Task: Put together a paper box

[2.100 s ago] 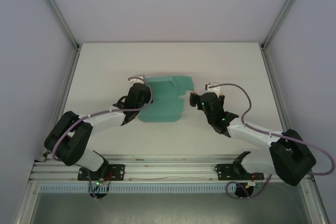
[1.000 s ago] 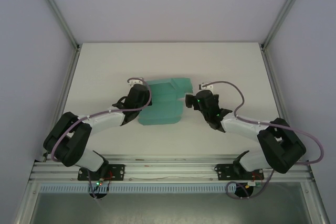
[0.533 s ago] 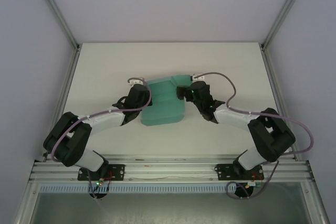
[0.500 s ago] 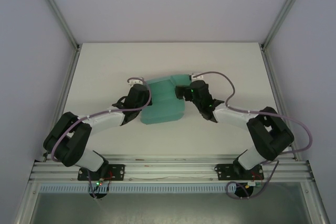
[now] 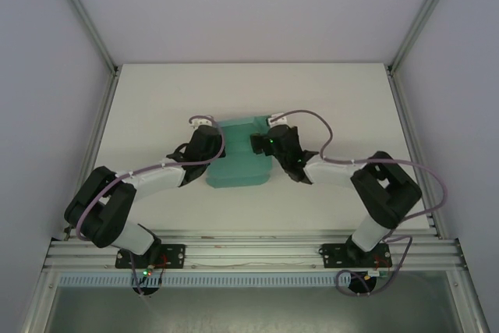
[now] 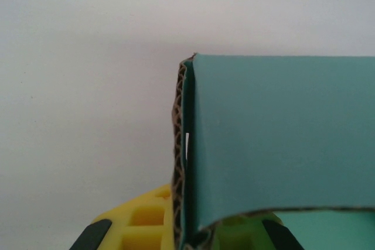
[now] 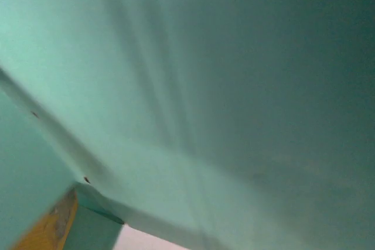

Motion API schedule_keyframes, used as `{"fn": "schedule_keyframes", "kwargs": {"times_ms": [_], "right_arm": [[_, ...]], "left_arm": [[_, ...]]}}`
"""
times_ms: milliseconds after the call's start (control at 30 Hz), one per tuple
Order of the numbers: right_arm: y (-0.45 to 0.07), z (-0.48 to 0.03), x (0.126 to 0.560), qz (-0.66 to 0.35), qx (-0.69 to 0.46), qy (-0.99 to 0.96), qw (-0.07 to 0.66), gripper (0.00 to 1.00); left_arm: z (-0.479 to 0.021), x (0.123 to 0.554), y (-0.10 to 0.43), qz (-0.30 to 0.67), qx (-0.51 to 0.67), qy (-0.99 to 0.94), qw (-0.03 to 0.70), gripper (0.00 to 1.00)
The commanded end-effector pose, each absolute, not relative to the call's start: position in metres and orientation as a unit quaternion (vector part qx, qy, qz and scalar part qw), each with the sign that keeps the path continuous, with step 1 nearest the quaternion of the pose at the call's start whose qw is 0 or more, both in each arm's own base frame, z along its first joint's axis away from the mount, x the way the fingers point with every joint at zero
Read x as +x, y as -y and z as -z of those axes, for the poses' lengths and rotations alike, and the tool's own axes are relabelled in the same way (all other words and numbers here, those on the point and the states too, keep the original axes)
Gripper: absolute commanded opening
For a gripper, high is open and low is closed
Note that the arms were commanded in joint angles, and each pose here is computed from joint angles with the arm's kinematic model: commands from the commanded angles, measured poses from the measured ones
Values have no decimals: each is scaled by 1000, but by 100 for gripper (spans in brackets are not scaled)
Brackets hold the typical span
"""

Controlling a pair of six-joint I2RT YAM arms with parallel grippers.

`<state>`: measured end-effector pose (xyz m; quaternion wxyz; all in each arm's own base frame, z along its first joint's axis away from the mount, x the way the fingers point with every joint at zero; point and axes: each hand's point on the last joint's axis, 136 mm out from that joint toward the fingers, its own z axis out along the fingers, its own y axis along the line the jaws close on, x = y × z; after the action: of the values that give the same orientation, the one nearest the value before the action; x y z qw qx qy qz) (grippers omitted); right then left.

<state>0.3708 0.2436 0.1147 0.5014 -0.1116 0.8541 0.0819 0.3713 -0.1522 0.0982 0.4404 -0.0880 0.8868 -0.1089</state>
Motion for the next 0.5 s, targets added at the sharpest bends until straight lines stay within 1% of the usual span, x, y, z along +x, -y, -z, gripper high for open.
{"fn": "schedule_keyframes", "kwargs": {"times_ms": [0,167,267,333,367,467], "right_arm": [[-214,-131,355,-58,-85,-852,513,100],[-171,-140,324,-70,-74,-856,507,100],[-141,-144,319,-121,-54,-855,502,100],[-125,-152,320,-175,-38,-849,497,100],[-124,-158,320,-206,-43,-843,495,100],[-125,-172,320,-248,-74,-839,478,98]], "left_arm": [[-112,375,152,107,-89,-878,457,0],[-110,374,151,105,-74,-881,456,0],[-109,375,147,95,-66,-883,456,0],[-108,376,147,94,-57,-884,455,0],[-108,375,147,94,-54,-884,455,0],[-109,374,149,101,-46,-884,455,0]]}}
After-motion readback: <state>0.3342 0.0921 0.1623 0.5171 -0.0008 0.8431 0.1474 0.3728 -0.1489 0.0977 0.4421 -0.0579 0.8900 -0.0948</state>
